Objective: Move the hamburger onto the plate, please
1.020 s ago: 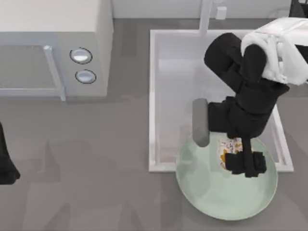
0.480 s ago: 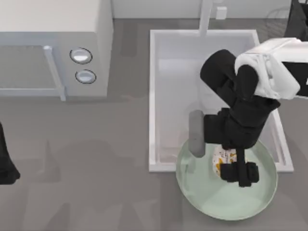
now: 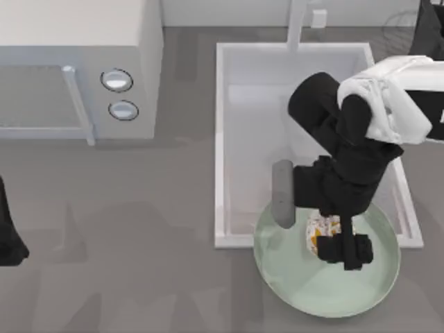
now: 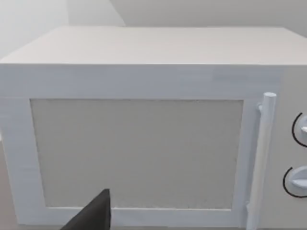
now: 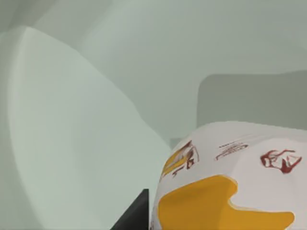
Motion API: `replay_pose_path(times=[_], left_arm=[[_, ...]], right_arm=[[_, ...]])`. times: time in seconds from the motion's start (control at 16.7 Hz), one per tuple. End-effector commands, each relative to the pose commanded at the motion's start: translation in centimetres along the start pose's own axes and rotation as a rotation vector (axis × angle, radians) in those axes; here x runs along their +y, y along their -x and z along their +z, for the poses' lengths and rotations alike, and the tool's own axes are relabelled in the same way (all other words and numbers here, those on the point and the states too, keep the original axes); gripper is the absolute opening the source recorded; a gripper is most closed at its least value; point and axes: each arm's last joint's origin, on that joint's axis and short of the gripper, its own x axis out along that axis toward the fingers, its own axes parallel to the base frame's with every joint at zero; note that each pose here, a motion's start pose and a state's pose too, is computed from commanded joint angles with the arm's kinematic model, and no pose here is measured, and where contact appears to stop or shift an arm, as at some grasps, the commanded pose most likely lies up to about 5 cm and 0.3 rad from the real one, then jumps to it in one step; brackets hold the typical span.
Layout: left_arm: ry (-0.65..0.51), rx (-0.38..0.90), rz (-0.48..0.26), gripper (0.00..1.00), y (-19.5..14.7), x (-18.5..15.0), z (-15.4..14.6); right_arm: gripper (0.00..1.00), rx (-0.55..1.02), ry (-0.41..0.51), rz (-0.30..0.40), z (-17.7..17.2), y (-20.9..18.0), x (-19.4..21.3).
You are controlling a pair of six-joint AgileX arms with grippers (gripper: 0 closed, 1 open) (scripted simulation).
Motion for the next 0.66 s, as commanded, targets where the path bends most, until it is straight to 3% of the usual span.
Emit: replay_pose_path(times=[0.3,0.66], left_arm=[[0.000,0.000,0.000,1.00,0.00,0.00,0.00],[0.000,0.000,0.000,1.00,0.00,0.00,0.00]], right_arm=[[0.98,0.000,0.000,0.000,0.00,0.00,0.00],[1.00,0.000,0.000,0.000,0.00,0.00,0.00]])
